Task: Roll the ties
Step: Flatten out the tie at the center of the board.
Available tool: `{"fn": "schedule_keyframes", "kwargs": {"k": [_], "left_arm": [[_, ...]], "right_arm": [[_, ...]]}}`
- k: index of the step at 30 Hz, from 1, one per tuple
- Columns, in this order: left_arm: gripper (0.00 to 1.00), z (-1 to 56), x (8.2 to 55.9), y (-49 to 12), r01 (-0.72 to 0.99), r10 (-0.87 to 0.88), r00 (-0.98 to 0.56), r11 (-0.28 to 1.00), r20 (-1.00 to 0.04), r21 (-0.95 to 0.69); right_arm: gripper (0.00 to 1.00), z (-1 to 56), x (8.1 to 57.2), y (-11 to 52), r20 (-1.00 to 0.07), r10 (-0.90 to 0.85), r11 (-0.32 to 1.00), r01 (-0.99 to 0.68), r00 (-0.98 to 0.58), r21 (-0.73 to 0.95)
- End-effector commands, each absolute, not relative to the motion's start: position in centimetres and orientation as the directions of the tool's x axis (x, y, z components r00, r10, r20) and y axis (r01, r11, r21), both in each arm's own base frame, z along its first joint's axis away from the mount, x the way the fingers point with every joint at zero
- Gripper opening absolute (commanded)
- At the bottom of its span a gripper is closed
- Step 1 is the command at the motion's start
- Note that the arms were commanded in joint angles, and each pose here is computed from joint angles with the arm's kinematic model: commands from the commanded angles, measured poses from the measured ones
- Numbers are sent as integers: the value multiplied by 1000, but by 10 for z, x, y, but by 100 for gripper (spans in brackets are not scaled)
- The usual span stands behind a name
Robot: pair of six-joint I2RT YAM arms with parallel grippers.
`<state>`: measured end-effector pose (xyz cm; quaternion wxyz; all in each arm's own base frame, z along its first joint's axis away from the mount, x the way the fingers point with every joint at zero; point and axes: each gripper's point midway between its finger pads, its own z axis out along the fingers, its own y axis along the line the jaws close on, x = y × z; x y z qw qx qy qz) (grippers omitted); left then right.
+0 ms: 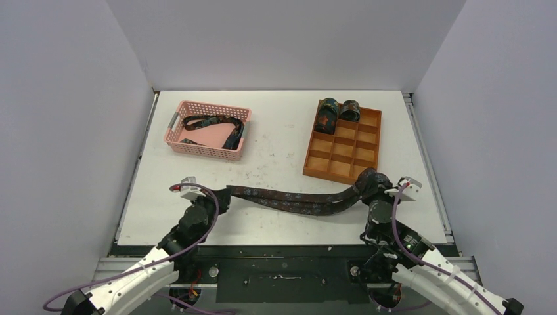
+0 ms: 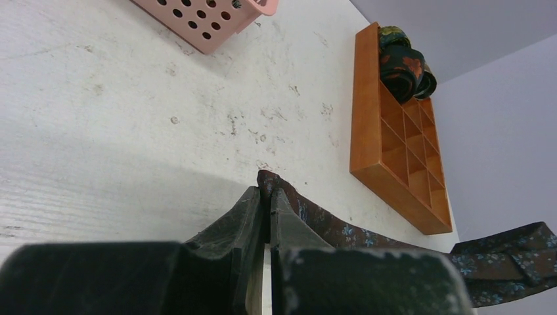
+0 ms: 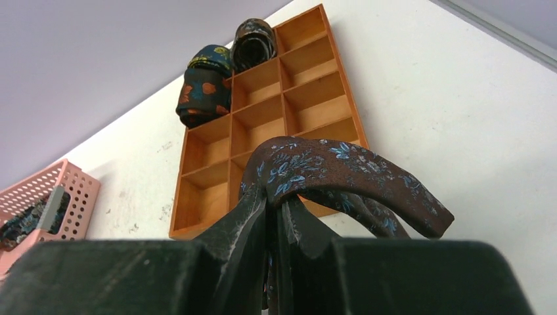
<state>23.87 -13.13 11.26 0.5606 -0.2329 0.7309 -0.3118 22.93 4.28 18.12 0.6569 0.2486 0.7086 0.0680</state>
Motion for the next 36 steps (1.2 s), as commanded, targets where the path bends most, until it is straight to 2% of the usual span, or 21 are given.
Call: {"fn": "schedule_keyframes", "kwargs": {"k": [1, 4, 5, 6, 8, 9, 10, 11, 13, 20, 36], "left_arm": [[0, 109, 240, -125, -26, -671, -256, 724, -696, -689], [0, 87, 236, -122, -76, -686, -283, 713, -671, -697], [0, 79, 234, -121, -90, -690, -291, 709, -662, -699], [0, 71, 231, -120, -101, -694, -297, 706, -656, -701], [0, 61, 229, -118, -113, -696, -305, 704, -650, -701], [0, 59, 228, -117, -115, -694, -307, 706, -651, -698], [0, 57, 228, -117, -118, -692, -308, 709, -653, -696], [0, 57, 227, -117, -116, -690, -309, 710, -655, -694], [0, 56, 227, -117, -114, -686, -313, 714, -657, -691], [0, 64, 226, -113, -117, -699, -295, 704, -652, -701], [0, 55, 220, -115, -111, -708, -316, 688, -631, -717]], "right_arm": [[5, 183, 232, 38, -874, 485, 826, 307, 43, 473], [6, 146, 223, 32, -849, 529, 791, 367, -11, 489], [13, 136, 220, 30, -838, 545, 777, 387, -21, 496], [27, 132, 219, 31, -827, 562, 766, 390, -21, 511], [67, 137, 219, 35, -821, 570, 770, 372, -34, 519], [82, 138, 218, 34, -818, 574, 764, 380, -33, 521], [93, 140, 218, 32, -820, 571, 761, 392, -28, 517], [99, 143, 218, 29, -827, 562, 762, 404, -25, 506], [92, 152, 216, 25, -836, 548, 764, 424, -27, 487], [92, 186, 207, 9, -826, 564, 728, 465, 12, 504], [90, 130, 200, 7, -747, 664, 589, 591, 35, 552]]}}
